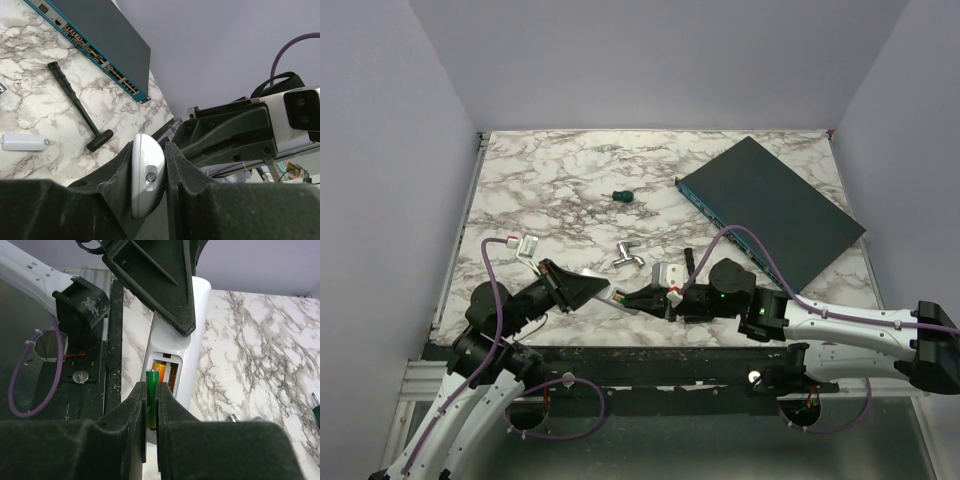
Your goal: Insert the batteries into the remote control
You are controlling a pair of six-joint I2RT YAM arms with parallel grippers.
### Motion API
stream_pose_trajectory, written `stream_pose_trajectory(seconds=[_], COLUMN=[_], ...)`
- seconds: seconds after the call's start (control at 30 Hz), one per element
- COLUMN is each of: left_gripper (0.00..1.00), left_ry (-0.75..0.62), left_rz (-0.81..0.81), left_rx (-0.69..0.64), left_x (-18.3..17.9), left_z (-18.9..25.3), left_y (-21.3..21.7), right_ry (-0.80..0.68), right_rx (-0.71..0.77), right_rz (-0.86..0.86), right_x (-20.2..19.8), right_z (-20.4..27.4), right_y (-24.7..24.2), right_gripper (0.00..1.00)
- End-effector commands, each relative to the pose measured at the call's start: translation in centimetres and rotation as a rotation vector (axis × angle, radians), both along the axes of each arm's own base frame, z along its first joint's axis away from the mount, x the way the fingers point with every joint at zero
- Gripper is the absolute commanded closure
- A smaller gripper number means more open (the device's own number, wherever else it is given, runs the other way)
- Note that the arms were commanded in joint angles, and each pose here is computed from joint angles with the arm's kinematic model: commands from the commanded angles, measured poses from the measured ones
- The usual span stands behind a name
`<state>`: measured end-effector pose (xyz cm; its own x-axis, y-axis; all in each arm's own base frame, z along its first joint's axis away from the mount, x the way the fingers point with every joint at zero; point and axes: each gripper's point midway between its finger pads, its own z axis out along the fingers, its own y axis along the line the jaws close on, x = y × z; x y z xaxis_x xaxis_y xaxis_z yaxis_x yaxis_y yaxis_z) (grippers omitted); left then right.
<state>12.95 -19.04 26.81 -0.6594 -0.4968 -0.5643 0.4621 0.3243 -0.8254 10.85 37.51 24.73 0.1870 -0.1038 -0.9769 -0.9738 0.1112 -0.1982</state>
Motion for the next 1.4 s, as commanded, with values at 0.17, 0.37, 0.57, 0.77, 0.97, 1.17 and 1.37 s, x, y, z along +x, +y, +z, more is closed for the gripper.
stream_pose_trajectory(seconds=[0.17, 0.37, 0.57, 0.77, 0.97, 1.17, 1.37], left_gripper=[1.0, 1.0, 1.0, 1.0, 1.0, 1.0, 1.0], left_ry=[-0.08, -0.079, -0.084, -0.089, -0.097, -0.095, -0.074], left_rz=[-0.082, -0.086, -0.093, -0.103, -0.133, -0.15, -0.165], left_rx=[-0.086, -0.088, -0.09, -0.098, -0.123, -0.155, -0.191], left_x=[-1.6, -1.6, -1.7, -1.9, -2.3, -2.6, -2.7], left_z=[3.5, 3.5, 3.6, 3.9, 4.5, 5.2, 5.4], left_y=[-0.5, -0.6, -0.6, -0.7, -0.9, -1.0, -1.2], right_ry=[-0.053, -0.06, -0.072, -0.08, -0.08, -0.078, -0.09], right_rx=[0.055, 0.084, 0.073, 0.044, 0.025, 0.029, 0.019], right_rz=[-0.037, -0.052, -0.087, -0.109, -0.145, -0.157, -0.157], right_x=[1.1, 1.5, 2.2, 2.6, 3.0, 3.0, 3.0], right_z=[1.6, 2.3, 2.0, 1.3, 0.5, 0.4, 0.5], right_y=[0.4, 0.8, 0.8, 0.3, -0.5, -1.0, -1.2], right_gripper=[0.99, 0.99, 0.99, 0.99, 0.99, 0.95, 0.9])
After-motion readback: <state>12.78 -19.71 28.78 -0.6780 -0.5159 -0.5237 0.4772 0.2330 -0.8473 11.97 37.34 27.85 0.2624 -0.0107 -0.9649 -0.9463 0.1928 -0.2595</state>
